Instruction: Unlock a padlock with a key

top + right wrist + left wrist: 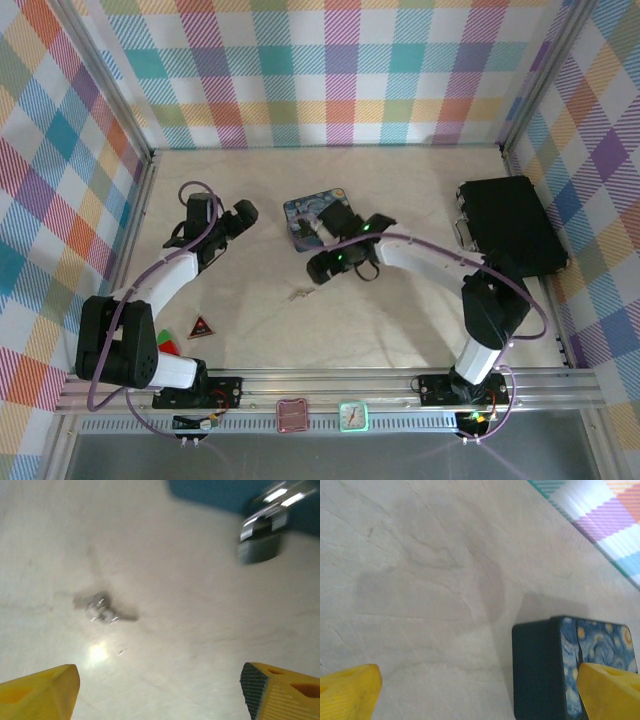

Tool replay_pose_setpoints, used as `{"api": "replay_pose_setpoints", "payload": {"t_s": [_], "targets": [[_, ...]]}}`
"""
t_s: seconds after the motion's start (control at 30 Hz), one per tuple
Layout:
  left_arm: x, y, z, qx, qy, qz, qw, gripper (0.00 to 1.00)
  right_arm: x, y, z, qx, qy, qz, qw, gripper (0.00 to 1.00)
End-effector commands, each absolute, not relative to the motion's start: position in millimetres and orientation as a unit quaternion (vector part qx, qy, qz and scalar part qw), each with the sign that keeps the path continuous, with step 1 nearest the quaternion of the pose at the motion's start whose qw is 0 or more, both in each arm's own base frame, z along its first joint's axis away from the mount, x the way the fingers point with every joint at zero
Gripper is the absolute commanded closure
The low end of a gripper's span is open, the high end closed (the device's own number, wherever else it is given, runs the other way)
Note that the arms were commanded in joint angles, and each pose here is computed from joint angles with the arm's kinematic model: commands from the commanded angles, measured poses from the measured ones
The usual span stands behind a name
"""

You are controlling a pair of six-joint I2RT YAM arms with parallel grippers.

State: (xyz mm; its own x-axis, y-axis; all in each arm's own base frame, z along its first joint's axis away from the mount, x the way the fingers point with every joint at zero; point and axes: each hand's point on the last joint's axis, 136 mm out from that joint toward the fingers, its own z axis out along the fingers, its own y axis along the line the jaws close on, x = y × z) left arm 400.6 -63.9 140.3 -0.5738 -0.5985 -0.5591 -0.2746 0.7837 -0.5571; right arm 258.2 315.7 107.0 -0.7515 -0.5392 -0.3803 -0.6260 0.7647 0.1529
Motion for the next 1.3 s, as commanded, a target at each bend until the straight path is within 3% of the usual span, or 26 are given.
{"api": "replay_pose_setpoints", "payload": {"t_s": [0.0, 0.1, 0.2, 0.63, 0.77, 1.1, 1.27], "targets": [[410, -65, 141, -0.274, 0.850, -0.237, 0.383, 0.00, 243, 344, 83, -0.296, 0.933, 0.149, 0.140, 0.20], [409, -63, 134, -0.275, 0.854, -0.234, 0.374, 0.00, 242, 378, 74, -0.338, 0.916, 0.157, 0.148, 0.39], [406, -51, 131, -0.284, 0.855, -0.222, 0.372, 0.00, 250, 400, 65, -0.370, 0.905, 0.150, 0.150, 0.48], [403, -36, 140, -0.300, 0.845, -0.216, 0.387, 0.00, 241, 395, 28, -0.382, 0.907, 0.135, 0.111, 0.51], [401, -32, 137, -0.310, 0.843, -0.207, 0.388, 0.00, 229, 387, 25, -0.386, 0.906, 0.139, 0.104, 0.61], [398, -35, 138, -0.310, 0.842, -0.216, 0.385, 0.00, 226, 361, 5, -0.395, 0.912, 0.053, 0.101, 0.61], [397, -35, 139, -0.313, 0.840, -0.220, 0.386, 0.00, 233, 359, -6, -0.373, 0.921, 0.034, 0.108, 0.79]]}}
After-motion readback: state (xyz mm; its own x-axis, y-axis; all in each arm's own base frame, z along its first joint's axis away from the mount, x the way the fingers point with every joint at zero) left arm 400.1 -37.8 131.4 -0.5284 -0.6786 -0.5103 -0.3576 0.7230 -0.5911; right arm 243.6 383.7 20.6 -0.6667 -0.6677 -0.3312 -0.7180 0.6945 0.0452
